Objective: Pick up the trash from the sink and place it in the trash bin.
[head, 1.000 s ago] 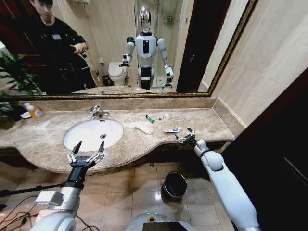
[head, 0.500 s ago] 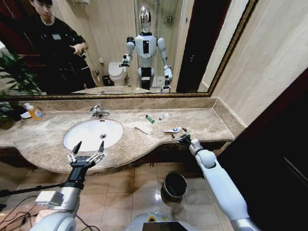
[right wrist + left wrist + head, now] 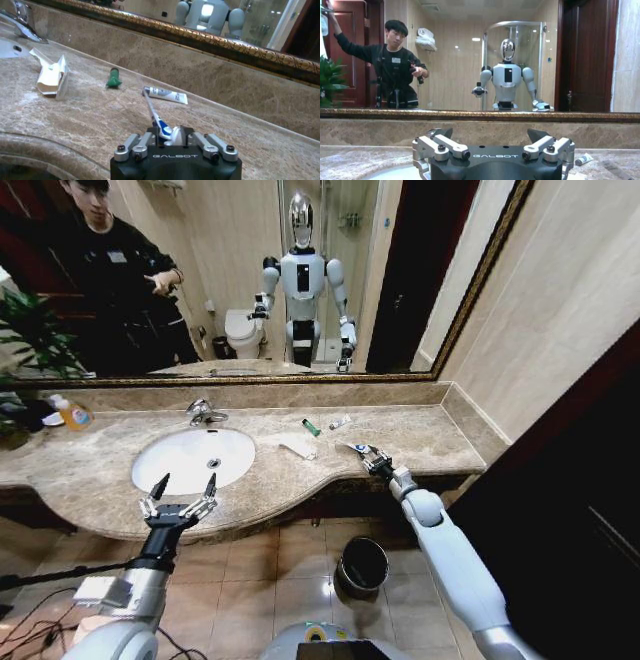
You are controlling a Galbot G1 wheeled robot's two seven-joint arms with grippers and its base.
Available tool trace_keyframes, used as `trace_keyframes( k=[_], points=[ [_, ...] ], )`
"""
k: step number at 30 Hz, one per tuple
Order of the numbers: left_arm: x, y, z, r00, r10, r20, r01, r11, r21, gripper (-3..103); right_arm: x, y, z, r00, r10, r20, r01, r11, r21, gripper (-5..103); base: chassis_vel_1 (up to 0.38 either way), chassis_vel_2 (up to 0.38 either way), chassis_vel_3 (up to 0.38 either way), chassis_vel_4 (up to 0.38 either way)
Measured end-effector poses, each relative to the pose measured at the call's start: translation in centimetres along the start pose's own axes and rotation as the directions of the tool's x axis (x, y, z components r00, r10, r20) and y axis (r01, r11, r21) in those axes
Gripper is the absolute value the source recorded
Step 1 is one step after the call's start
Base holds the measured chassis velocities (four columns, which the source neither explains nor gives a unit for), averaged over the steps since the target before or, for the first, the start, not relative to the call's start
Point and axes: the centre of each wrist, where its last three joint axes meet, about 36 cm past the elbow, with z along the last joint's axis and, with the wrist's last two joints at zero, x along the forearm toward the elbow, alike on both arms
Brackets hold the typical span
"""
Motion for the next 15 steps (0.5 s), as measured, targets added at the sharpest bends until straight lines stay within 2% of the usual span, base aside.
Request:
trace_keyframes(
  k=[3, 6, 9, 15],
  points=[
    [0.00, 0.00, 0.00, 1.000, 0.000, 0.000, 0.000, 1.000, 0.000, 100, -0.06, 0.16, 0.01, 1.000, -0.003, 0.002, 0.003, 1.000, -0.003, 20, 0.000, 0.000, 0.000, 0.000],
    [0.00, 0.00, 0.00, 1.000, 0.000, 0.000, 0.000, 1.000, 0.000, 100, -0.11, 0.35, 0.28, 1.000, -0.006, -0.006, 0.006, 1.000, -0.008, 4, 0.000, 0.000, 0.000, 0.000],
    [0.00, 0.00, 0.00, 1.000, 0.000, 0.000, 0.000, 1.000, 0.000, 100, -0.12, 0.39, 0.27, 1.000, -0.007, 0.002, 0.007, 1.000, -0.010, 1, 0.000, 0.000, 0.000, 0.000],
    [0.00, 0.00, 0.00, 1.000, 0.000, 0.000, 0.000, 1.000, 0.000, 100, -0.03, 0.51, 0.18, 1.000, -0.006, 0.009, 0.006, 1.000, -0.019, 0, 0.000, 0.000, 0.000, 0.000]
  ],
)
